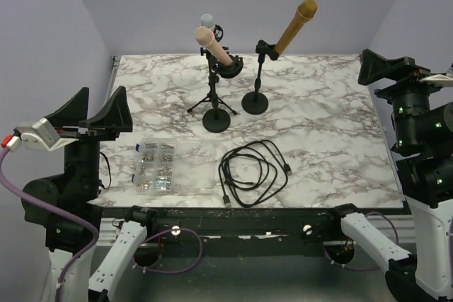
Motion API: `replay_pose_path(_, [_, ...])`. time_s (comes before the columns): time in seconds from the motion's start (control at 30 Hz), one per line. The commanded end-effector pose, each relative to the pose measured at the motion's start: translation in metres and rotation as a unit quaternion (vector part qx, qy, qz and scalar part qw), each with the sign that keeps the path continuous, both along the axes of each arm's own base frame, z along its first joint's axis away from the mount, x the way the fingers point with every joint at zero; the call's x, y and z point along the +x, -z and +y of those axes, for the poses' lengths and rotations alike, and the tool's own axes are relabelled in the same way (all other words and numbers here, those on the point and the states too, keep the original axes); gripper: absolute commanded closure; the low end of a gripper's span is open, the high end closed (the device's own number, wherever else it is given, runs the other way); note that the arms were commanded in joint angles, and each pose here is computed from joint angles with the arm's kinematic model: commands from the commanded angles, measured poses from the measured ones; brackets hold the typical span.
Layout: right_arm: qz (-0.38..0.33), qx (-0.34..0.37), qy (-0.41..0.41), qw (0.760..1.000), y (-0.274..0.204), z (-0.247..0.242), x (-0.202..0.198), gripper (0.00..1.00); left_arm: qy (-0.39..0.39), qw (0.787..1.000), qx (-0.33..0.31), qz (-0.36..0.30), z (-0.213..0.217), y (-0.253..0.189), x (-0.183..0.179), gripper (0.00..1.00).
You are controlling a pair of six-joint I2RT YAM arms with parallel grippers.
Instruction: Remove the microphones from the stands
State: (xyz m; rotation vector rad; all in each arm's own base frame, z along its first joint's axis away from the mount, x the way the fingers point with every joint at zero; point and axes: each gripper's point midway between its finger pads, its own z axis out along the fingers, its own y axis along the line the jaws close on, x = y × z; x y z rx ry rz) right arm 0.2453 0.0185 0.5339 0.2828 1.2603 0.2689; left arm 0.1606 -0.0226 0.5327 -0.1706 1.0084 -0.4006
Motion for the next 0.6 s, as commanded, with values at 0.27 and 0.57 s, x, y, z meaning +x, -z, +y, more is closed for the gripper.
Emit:
replay_pose_path(0.27, [0.068, -0.002, -0.079, 0.995, 0.054, 0.04, 0.056, 0.0, 0.046, 0.996, 0.058, 0.059, -0.032, 0.043, 0.047, 0.01])
replay_pose_path(0.57, [0.102, 0.06, -0.169, 0.979, 0.096, 0.088, 0.117, 0.0, 0.079, 0.99, 0.068, 0.099, -0.049, 0.084, 0.073, 0.01])
